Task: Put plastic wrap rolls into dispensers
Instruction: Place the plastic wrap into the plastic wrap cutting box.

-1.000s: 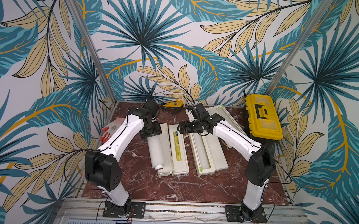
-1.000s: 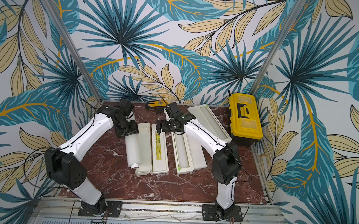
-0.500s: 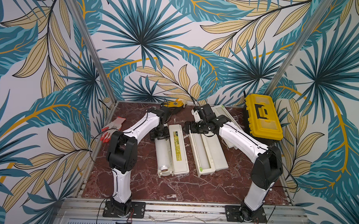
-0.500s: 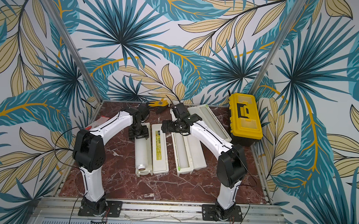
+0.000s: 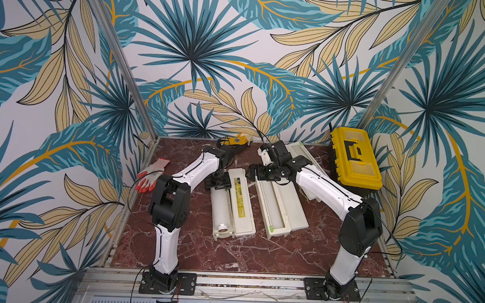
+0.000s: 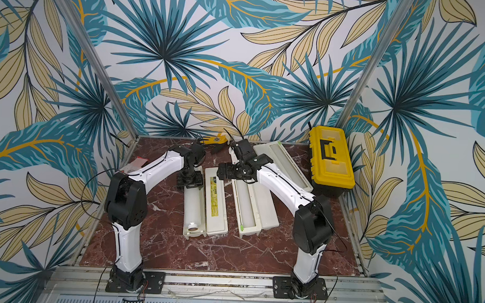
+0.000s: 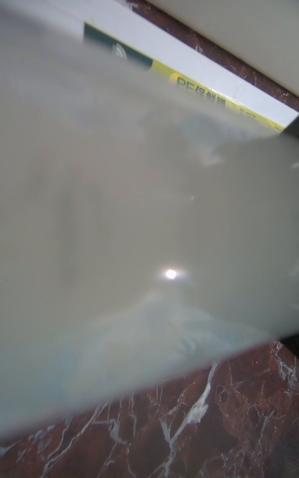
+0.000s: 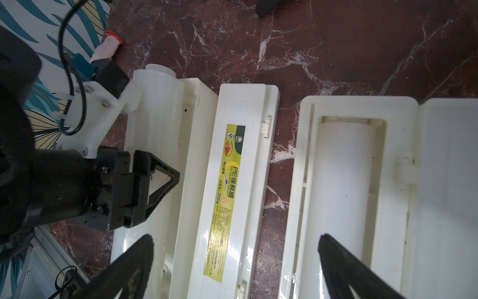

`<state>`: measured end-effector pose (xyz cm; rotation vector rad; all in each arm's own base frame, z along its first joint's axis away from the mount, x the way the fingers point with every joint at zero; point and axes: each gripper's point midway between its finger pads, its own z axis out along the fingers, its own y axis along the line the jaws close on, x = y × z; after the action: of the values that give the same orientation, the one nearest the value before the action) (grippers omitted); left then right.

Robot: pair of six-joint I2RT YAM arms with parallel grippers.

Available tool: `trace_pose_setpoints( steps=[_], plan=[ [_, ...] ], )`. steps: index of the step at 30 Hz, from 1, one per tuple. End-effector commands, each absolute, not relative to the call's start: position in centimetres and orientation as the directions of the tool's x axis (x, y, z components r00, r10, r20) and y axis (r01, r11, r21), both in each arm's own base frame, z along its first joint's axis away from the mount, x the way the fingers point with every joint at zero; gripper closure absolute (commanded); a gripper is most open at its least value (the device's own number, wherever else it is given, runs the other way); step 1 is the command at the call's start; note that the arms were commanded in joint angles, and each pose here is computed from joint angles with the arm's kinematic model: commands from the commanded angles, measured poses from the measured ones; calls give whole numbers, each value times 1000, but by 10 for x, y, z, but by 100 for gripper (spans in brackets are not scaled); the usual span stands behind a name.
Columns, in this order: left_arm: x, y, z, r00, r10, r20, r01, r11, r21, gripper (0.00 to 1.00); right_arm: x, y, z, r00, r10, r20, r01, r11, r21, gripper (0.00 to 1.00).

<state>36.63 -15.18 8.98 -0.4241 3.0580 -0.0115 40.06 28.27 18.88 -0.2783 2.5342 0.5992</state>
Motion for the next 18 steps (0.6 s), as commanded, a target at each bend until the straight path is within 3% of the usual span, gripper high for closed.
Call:
trace_pose_setpoints(
  steps=[1,10,18],
  plan=[
    [375,-162,98,-964,-255,-80,-250,966,-60,78,399,283,184,-848,-86,-523,-314,876,365,1],
    [374,-169,81,-968,-247,-46,-244,967,-72,78,397,281,177,-859,-79,-507,-294,885,362,1],
    [378,-175,124,-957,-261,-123,-242,958,-153,77,397,280,175,-862,-68,-503,-282,888,364,1]
  ],
)
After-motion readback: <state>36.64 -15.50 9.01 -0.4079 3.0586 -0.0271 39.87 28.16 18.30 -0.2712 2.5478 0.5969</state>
